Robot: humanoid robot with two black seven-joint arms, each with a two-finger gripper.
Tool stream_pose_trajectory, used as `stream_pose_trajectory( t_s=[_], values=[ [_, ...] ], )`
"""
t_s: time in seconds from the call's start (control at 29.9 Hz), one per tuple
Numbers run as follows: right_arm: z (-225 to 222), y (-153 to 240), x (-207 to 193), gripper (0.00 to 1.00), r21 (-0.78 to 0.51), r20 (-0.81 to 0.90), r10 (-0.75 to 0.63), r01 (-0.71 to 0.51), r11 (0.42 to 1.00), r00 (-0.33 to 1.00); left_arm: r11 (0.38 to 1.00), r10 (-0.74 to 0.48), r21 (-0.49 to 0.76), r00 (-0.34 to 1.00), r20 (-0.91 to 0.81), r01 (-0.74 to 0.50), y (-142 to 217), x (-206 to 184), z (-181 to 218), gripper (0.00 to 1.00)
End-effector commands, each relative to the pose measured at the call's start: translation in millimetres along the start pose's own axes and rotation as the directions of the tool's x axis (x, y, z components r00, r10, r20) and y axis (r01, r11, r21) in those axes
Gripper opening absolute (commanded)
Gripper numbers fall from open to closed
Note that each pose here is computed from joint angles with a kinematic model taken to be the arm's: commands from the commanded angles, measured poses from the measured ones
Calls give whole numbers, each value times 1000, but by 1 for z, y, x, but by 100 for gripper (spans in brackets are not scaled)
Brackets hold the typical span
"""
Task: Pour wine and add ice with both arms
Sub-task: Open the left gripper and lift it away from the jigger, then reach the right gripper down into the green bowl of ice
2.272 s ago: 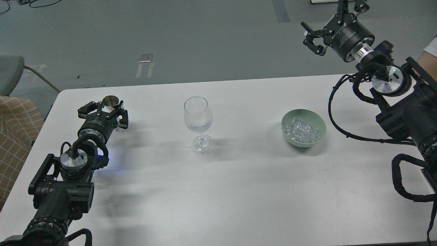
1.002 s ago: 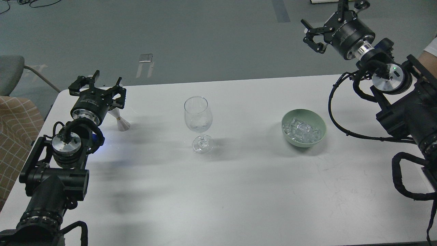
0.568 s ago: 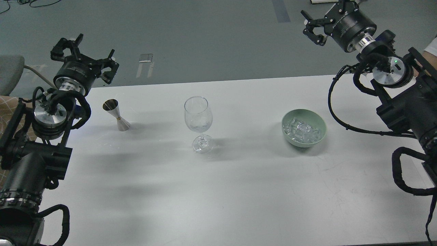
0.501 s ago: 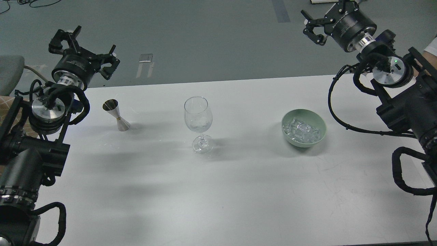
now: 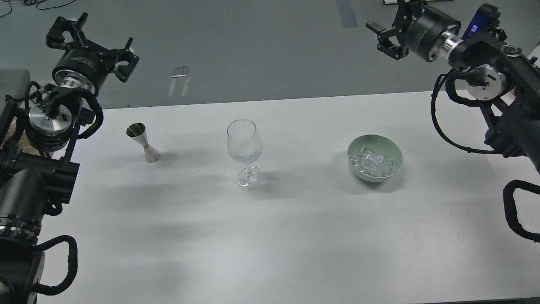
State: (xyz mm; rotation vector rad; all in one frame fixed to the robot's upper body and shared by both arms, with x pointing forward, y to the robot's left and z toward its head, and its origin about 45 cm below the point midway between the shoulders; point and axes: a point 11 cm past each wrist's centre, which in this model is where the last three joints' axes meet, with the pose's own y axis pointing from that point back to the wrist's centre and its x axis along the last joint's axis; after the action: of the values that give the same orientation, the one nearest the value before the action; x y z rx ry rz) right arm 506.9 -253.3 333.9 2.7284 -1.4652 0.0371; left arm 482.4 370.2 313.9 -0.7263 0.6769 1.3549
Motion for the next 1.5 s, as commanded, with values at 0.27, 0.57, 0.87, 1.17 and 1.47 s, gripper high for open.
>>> stream_pose_trajectory(
  t_s=[0.27, 0.57, 0.87, 1.17, 1.47],
  values=[
    [-36, 14, 2, 100, -205, -450, -149, 61, 977, 880, 993, -64, -98, 997, 38, 67, 4, -4, 9, 98],
    [-7, 11, -14, 100, -444, -712, -371, 27, 896, 597, 993, -69, -95, 997, 41, 72, 5, -2, 8, 98],
    [42, 46, -14, 100, -612, -765, -581, -33, 790, 277, 991, -14, -133, 999, 41, 19, 8, 5, 29, 98],
    [57, 88, -24, 97, -678, -720, -672, 33, 734, 172, 987, -86, -129, 994, 63, 94, 19, 11, 25, 98],
    [110, 99, -35, 100, -733, -642, -731, 95, 674, 233, 984, -110, -136, 992, 58, 117, 20, 9, 29, 98]
  ],
)
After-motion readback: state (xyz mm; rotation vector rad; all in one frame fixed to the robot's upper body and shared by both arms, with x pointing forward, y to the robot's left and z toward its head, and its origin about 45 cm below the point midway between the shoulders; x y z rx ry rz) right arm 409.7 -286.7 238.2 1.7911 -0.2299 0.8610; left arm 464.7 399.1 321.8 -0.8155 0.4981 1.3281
